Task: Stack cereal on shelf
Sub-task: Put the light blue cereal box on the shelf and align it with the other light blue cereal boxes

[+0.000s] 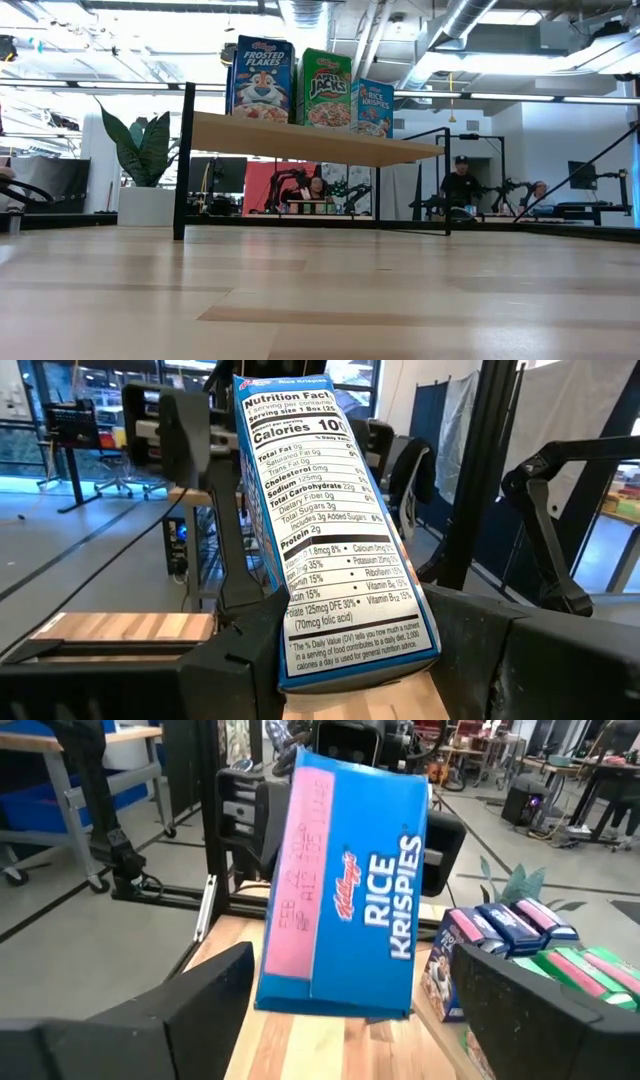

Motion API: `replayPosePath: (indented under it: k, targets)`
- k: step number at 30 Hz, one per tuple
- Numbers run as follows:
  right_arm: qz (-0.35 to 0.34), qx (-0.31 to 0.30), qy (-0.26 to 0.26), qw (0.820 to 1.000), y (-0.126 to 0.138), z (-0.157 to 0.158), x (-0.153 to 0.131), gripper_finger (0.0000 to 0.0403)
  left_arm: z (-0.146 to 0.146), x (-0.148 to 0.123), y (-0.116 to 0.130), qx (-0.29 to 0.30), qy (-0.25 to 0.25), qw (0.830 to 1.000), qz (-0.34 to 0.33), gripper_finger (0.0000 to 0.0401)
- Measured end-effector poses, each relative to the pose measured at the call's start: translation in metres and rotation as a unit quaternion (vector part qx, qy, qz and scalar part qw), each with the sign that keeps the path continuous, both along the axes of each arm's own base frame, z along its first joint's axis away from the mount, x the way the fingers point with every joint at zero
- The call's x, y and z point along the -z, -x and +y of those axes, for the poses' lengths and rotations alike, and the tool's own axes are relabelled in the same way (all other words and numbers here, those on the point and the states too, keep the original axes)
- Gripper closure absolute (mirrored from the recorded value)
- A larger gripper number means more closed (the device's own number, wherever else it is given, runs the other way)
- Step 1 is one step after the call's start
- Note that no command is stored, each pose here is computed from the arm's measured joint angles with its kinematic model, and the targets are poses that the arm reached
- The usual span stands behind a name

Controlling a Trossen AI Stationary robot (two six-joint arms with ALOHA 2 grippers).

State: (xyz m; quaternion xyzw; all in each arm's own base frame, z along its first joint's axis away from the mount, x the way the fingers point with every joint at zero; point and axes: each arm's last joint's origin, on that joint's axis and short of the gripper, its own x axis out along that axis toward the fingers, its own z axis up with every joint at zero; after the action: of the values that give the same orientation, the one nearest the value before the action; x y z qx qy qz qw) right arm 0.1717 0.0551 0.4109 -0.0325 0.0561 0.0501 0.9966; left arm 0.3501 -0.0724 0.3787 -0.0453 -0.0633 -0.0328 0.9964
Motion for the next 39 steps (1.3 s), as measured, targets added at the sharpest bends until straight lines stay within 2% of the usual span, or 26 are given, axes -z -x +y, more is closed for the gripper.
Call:
replayPosePath:
  k: [8,16,24,27,33,39]
  targets:
    - [-0.019,-0.006,-0.005,1.0,0.004,-0.001,-0.005,0.0114,0.0,0.0,0.0,-0.001,0.0,1.0,0.001,0.0232]
    - [-0.018,-0.01,-0.005,1.0,0.004,-0.001,-0.004,0.0152,0.0,0.0,0.0,-0.002,-0.001,1.0,0.0,0.0232]
    - [-0.018,-0.009,-0.005,1.0,0.004,-0.001,-0.005,0.0238,0.0,0.0,0.0,-0.006,-0.002,1.0,0.0,0.0232]
    - [-0.018,-0.009,-0.004,1.0,0.004,-0.001,-0.004,0.0259,0.002,0.0,0.0,-0.028,0.006,1.0,0.001,0.023]
    - [-0.018,-0.004,0.009,1.0,0.004,-0.001,-0.004,0.0265,0.003,-0.001,0.006,-0.072,0.028,0.997,0.031,0.0191]
    - [-0.014,0.014,0.041,0.999,0.008,-0.005,-0.006,0.0267,0.002,-0.015,0.028,-0.101,0.061,0.983,0.137,0.0129]
